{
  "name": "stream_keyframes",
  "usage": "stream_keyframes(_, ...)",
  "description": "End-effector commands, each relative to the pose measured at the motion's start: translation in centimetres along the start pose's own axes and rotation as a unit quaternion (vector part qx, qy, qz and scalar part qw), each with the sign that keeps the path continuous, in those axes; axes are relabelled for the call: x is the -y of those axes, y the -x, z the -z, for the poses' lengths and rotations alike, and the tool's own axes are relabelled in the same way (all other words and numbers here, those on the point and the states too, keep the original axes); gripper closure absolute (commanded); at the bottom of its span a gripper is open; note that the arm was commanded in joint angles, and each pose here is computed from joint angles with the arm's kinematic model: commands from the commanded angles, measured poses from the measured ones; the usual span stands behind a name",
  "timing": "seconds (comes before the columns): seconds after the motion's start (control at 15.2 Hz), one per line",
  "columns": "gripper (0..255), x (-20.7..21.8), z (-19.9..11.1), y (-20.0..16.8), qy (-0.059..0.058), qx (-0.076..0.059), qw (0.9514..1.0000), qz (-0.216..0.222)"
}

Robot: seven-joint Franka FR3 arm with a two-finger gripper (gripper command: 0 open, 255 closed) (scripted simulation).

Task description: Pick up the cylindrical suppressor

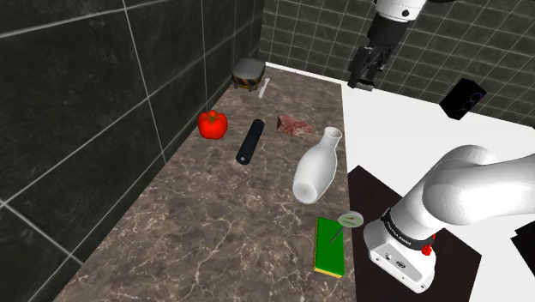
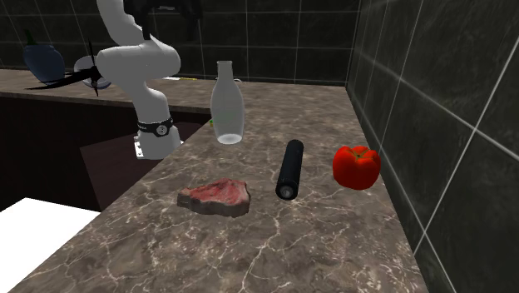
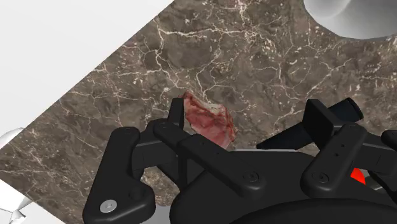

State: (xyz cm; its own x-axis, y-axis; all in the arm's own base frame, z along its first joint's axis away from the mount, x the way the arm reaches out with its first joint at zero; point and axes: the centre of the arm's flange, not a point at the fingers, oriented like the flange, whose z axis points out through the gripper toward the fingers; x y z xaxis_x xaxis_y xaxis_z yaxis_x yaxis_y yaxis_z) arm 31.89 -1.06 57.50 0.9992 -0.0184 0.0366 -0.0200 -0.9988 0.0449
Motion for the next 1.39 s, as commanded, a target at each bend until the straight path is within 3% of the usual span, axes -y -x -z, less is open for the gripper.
stream_keyframes(0.0, 0, 0.0, 0.0, 0.0, 0.000, 0.000, 1.0000, 0.000)
stream_keyframes(0.33, 0, 3.8, -4.5, -2.2, -0.014, 0.000, 0.9972, -0.073)
stream_keyframes(0.66, 0, 7.4, -9.0, -4.9, -0.028, -0.001, 0.9890, -0.145)
stream_keyframes(0.99, 0, 10.7, -13.3, -8.1, -0.042, -0.001, 0.9753, -0.217)
stream_keyframes(1.32, 0, 13.6, -17.6, -11.7, -0.056, -0.002, 0.9562, -0.287)
